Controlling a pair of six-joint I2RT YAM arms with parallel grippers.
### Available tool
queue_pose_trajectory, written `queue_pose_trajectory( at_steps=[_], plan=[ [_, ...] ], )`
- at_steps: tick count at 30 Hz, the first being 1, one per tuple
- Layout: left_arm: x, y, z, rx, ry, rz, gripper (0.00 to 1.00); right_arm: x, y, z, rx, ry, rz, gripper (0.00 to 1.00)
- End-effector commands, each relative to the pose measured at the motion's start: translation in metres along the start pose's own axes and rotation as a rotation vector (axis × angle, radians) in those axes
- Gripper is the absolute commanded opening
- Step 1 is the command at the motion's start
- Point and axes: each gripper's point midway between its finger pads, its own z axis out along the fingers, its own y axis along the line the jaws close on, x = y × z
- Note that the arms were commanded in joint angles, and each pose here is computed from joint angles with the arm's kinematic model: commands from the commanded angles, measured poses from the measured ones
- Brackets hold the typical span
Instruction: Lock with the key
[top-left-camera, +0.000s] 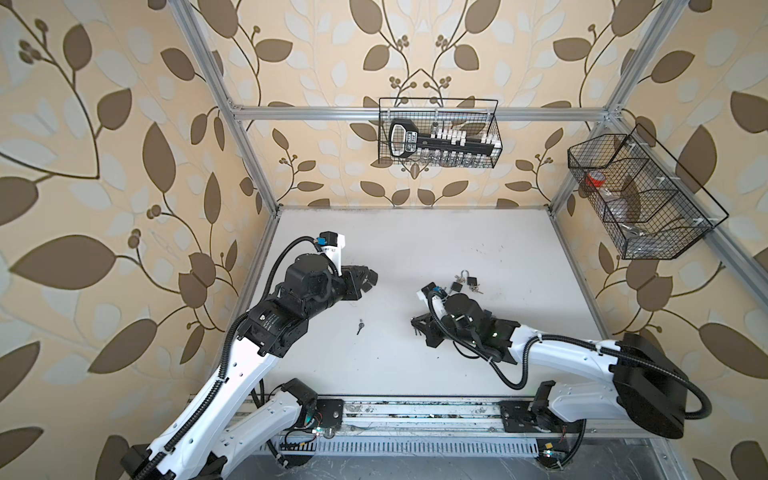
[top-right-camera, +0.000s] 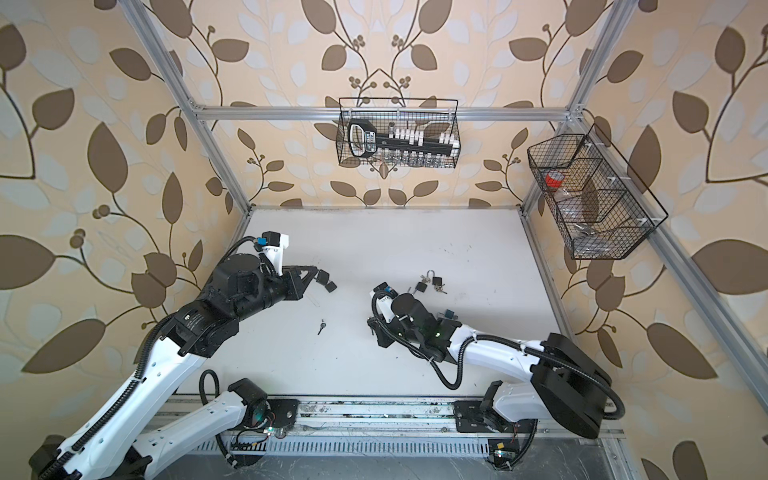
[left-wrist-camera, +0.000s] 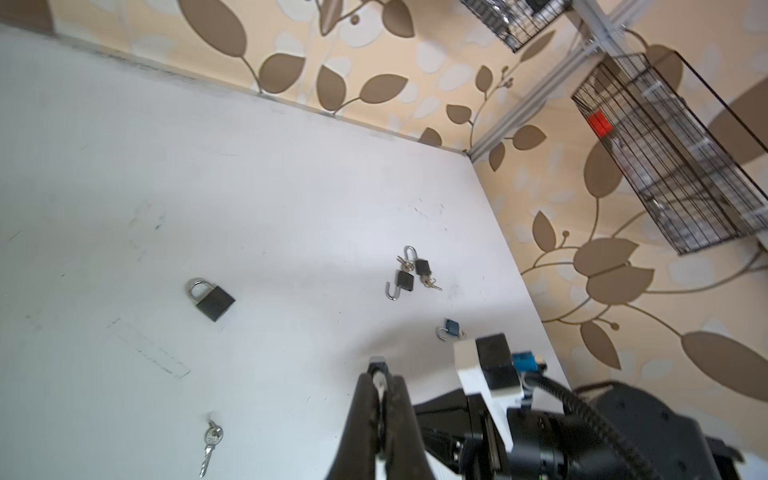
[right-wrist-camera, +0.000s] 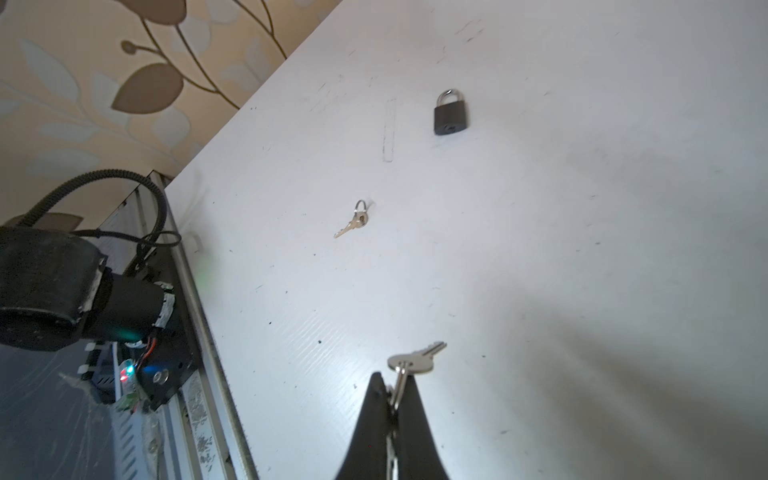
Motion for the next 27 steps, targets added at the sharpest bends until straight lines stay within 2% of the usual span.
queue_pose_trajectory(
  at_steps=[1, 8, 13, 27],
  plan=[
    [0.001, 0.011, 0.001, 0.004, 0.016, -0.08, 0.0, -0.01, 0.027, 0.015, -0.077, 0.004, 0.03, 0.0],
    [0.005, 0.054, 0.001, -0.101, 0.02, -0.203, 0.0, 0.005, 0.057, 0.062, -0.144, 0.106, 0.038, 0.0],
    [0.006, 0.071, -0.004, -0.148, 0.008, -0.24, 0.0, 0.02, 0.054, 0.086, -0.125, 0.18, 0.066, 0.0],
    [0.007, 0.07, -0.006, -0.133, 0.009, -0.234, 0.0, 0.038, 0.015, 0.117, -0.035, 0.272, 0.187, 0.0]
  ],
)
